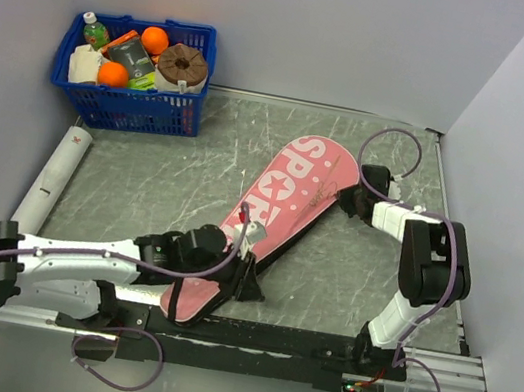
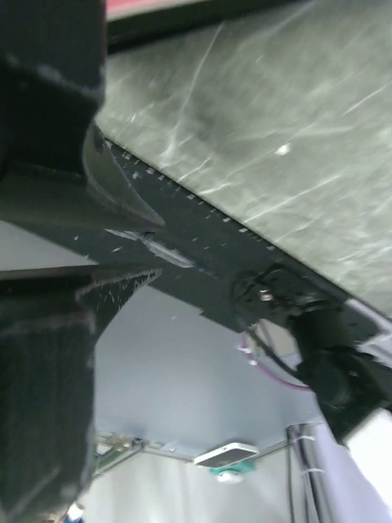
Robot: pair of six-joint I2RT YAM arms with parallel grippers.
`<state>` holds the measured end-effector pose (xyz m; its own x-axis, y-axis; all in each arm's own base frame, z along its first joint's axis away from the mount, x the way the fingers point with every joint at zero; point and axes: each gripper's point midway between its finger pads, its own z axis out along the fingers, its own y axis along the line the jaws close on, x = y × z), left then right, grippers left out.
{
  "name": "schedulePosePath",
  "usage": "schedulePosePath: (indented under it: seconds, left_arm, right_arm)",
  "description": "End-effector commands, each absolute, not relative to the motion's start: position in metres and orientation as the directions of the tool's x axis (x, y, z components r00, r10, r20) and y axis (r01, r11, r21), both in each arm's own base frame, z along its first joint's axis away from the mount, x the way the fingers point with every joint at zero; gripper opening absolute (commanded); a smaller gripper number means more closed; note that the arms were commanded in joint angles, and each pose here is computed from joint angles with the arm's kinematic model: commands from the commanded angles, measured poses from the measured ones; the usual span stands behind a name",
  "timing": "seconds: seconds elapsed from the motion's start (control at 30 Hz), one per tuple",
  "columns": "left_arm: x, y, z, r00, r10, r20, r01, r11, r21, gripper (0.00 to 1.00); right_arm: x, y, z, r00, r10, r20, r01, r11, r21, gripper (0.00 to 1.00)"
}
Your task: Pack up the badminton gear
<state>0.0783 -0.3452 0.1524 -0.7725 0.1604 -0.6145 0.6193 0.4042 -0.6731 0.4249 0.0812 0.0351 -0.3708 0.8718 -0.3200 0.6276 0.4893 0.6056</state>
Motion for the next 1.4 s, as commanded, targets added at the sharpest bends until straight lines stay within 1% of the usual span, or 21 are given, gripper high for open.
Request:
schedulePosePath:
  seconds: [0.0, 0.03, 0.1, 0.13, 0.3, 0.43, 0.5, 0.53, 0.6, 0.63, 0.73, 0.8, 0.83, 0.93, 1.0, 1.03, 1.1, 1.2, 1.23, 1.3, 1.37]
  left_arm:
    - [0.065, -0.353, 0.125, -0.807, 0.205, -0.554, 0.582, 0.438, -0.685, 0.18]
    - [0.066, -0.354, 0.11, -0.822, 0.22, -0.526, 0.561, 0.477, -0.677, 0.14]
    - [0.069, -0.351, 0.091, -0.835, 0.229, -0.499, 0.535, 0.546, -0.645, 0.11]
    - [0.07, -0.349, 0.074, -0.848, 0.243, -0.472, 0.515, 0.589, -0.623, 0.08]
    - [0.082, -0.328, 0.031, -0.883, 0.229, -0.409, 0.427, 0.754, -0.5, 0.03]
    - [0.102, -0.303, 0.014, -0.888, 0.171, -0.427, 0.34, 0.869, -0.36, 0.04]
    - [0.116, -0.293, 0.012, -0.871, 0.147, -0.469, 0.31, 0.904, -0.293, 0.05]
    - [0.117, -0.288, 0.009, -0.869, 0.149, -0.472, 0.303, 0.914, -0.269, 0.05]
    - [0.126, -0.28, 0.007, -0.859, 0.138, -0.492, 0.283, 0.93, -0.233, 0.04]
    - [0.127, -0.276, 0.005, -0.858, 0.14, -0.494, 0.278, 0.935, -0.219, 0.04]
    - [0.138, -0.263, 0.0, -0.859, 0.12, -0.498, 0.245, 0.95, -0.195, 0.04]
    - [0.142, -0.257, -0.003, -0.859, 0.111, -0.5, 0.234, 0.953, -0.191, 0.04]
    - [0.147, -0.253, -0.002, -0.859, 0.096, -0.503, 0.22, 0.956, -0.192, 0.04]
    - [0.161, -0.242, -0.001, -0.854, 0.071, -0.516, 0.19, 0.965, -0.182, 0.04]
    - [0.171, -0.234, -0.001, -0.848, 0.065, -0.526, 0.177, 0.97, -0.165, 0.04]
    - [0.181, -0.227, 0.001, -0.847, 0.04, -0.531, 0.148, 0.976, -0.163, 0.04]
    - [0.19, -0.22, 0.002, -0.839, 0.032, -0.543, 0.138, 0.978, -0.156, 0.04]
    - [0.209, -0.208, 0.005, -0.832, -0.004, -0.554, 0.102, 0.982, -0.161, 0.04]
    - [0.215, -0.201, 0.004, -0.836, -0.021, -0.549, 0.078, 0.984, -0.158, 0.04]
    - [0.225, -0.197, 0.004, -0.833, -0.031, -0.552, 0.067, 0.986, -0.156, 0.04]
    - [0.237, -0.193, 0.006, -0.832, -0.063, -0.551, 0.041, 0.984, -0.175, 0.04]
  right_arm:
    - [0.424, 0.078, 0.064, -0.355, 0.866, -0.351, 0.61, 0.499, 0.615, 0.0]
    - [0.424, 0.077, 0.063, -0.354, 0.866, -0.353, 0.612, 0.5, 0.613, 0.0]
    - [0.422, 0.076, 0.064, -0.357, 0.866, -0.351, 0.613, 0.501, 0.611, 0.0]
    - [0.421, 0.076, 0.063, -0.358, 0.865, -0.35, 0.616, 0.501, 0.608, 0.0]
    - [0.412, 0.074, 0.061, -0.363, 0.866, -0.345, 0.631, 0.5, 0.593, 0.0]
    - [0.4, 0.071, 0.062, -0.37, 0.862, -0.346, 0.648, 0.506, 0.569, 0.0]
    - [0.391, 0.071, 0.058, -0.386, 0.859, -0.336, 0.66, 0.512, 0.55, 0.0]
    - [0.386, 0.071, 0.058, -0.393, 0.858, -0.331, 0.665, 0.514, 0.542, 0.02]
    - [0.374, 0.071, 0.051, -0.401, 0.858, -0.32, 0.678, 0.513, 0.526, 0.11]
    - [0.371, 0.072, 0.054, -0.399, 0.86, -0.317, 0.672, 0.51, 0.537, 0.21]
    - [0.354, 0.071, 0.048, -0.405, 0.864, -0.299, 0.682, 0.503, 0.53, 0.37]
    - [0.343, 0.071, 0.043, -0.418, 0.86, -0.292, 0.687, 0.51, 0.518, 0.41]
    - [0.34, 0.071, 0.046, -0.421, 0.858, -0.294, 0.684, 0.513, 0.518, 0.46]
    - [0.326, 0.069, 0.047, -0.438, 0.849, -0.296, 0.682, 0.528, 0.506, 0.52]
    - [0.314, 0.068, 0.045, -0.45, 0.843, -0.294, 0.685, 0.537, 0.492, 0.54]
    - [0.313, 0.066, 0.055, -0.445, 0.839, -0.314, 0.666, 0.544, 0.51, 0.54]
    - [0.302, 0.059, 0.057, -0.44, 0.83, -0.344, 0.665, 0.558, 0.496, 0.55]
    - [0.295, 0.05, 0.079, -0.434, 0.794, -0.425, 0.617, 0.606, 0.503, 0.57]
    - [0.294, 0.047, 0.082, -0.435, 0.784, -0.443, 0.612, 0.618, 0.494, 0.58]
    - [0.296, 0.041, 0.093, -0.444, 0.747, -0.494, 0.588, 0.659, 0.469, 0.58]
    - [0.3, 0.039, 0.1, -0.454, 0.723, -0.52, 0.571, 0.685, 0.453, 0.58]
